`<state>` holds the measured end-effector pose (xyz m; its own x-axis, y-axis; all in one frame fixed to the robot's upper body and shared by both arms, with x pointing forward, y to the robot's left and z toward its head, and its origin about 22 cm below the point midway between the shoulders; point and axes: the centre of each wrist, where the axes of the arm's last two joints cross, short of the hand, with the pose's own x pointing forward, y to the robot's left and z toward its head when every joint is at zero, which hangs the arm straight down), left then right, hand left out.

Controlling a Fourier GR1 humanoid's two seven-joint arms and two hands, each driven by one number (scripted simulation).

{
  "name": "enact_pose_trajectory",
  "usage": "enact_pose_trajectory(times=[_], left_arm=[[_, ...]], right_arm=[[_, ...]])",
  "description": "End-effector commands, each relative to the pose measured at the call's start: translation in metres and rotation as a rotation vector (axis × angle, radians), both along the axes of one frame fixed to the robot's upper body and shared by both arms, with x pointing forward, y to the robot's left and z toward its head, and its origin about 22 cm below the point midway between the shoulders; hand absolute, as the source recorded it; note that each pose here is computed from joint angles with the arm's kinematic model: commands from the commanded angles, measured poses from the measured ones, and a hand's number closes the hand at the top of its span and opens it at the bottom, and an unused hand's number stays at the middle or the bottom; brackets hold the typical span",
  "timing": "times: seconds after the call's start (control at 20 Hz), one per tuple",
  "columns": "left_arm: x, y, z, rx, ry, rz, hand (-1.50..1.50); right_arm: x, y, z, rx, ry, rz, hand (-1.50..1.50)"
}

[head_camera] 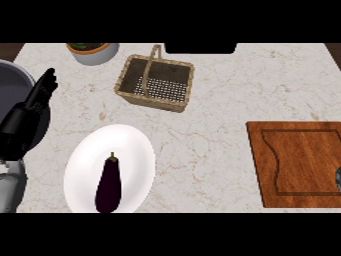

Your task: Pick the can from the cutting board and place it in the basket

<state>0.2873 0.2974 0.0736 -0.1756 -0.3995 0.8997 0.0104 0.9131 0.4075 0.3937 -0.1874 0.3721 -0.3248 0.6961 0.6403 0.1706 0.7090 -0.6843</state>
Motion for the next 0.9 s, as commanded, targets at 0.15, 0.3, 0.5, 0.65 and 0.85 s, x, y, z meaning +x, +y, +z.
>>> enact_pose_trajectory(times=[0.15, 0.3, 0.5, 0.65, 0.85], left_arm=[[0.004, -0.005, -0.015, 0.012, 0.013, -0.008, 0.0], [0.008, -0.019, 0.001, -0.004, -0.01, -0.019, 0.0], [-0.005, 0.005, -0.001, -0.003, -0.013, -0.026, 0.0], [0.0, -0.016, -0.014, -0.004, -0.004, -0.033, 0.0], [0.001, -0.007, 0.0, 0.005, -0.011, -0.036, 0.0]], right_arm=[[-0.018, 0.09, 0.053, -0.045, 0.09, 0.064, 1.5], [-0.01, 0.096, 0.06, -0.027, 0.114, 0.09, 1.5], [0.003, 0.122, 0.043, -0.014, 0.199, 0.059, 1.5], [0.0, 0.138, 0.062, -0.065, 0.254, 0.085, 1.5], [0.006, 0.154, 0.053, -0.119, 0.353, 0.078, 1.5]])
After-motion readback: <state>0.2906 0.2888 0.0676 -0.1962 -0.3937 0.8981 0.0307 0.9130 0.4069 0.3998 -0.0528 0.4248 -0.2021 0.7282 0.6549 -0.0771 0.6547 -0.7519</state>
